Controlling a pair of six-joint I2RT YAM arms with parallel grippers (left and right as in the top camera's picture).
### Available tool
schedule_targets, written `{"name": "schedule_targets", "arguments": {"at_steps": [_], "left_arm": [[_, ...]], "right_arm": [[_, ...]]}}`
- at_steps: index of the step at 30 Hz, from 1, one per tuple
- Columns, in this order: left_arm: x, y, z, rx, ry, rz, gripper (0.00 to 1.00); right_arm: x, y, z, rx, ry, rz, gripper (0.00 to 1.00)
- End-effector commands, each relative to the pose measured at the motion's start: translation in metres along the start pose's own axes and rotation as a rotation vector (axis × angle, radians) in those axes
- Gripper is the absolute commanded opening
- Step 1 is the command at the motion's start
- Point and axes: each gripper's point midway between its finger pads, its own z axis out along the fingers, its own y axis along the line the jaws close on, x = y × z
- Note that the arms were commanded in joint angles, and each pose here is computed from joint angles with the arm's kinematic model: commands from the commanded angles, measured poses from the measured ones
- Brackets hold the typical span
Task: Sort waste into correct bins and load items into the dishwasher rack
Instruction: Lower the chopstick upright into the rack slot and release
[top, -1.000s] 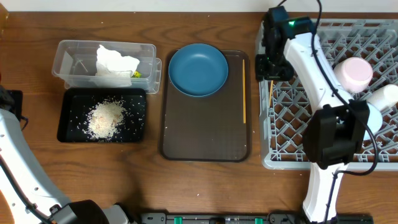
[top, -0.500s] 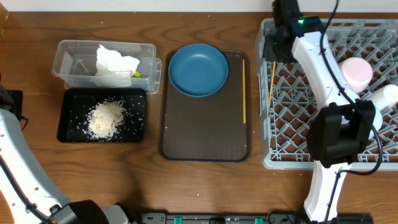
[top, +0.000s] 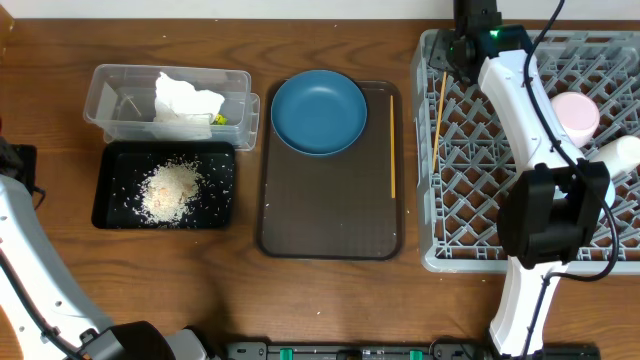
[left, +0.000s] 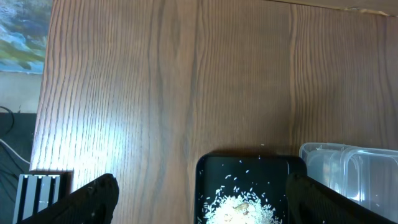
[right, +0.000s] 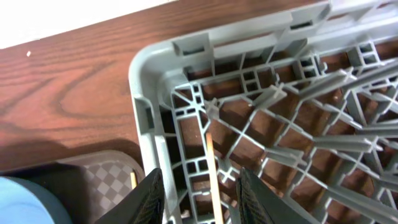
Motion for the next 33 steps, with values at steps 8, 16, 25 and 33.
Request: {"name": "schedule_targets", "arguments": {"at_steps": [8, 16, 25, 33], "left_arm": [[-0.002, 0.001, 0.002, -0.012, -0.004, -0.01, 0.89], [-0.002, 0.001, 0.002, -0.012, -0.004, -0.01, 0.89], [-0.002, 0.001, 0.002, -0.012, -0.004, -0.01, 0.89], [-0.002, 0.001, 0.002, -0.012, -0.004, -0.01, 0.89]], "right_arm": [[0.014, -0.011, 0.047, 0.016, 0.042, 0.005, 0.38], [0.028, -0.013, 0.078, 0.026, 0.068, -0.024, 0.37], [0.026, -0.012, 0.082, 0.025, 0.056, -0.027, 0.25], [0.021, -0.015, 0.077, 0.038, 0.04, -0.052, 0.11]]}}
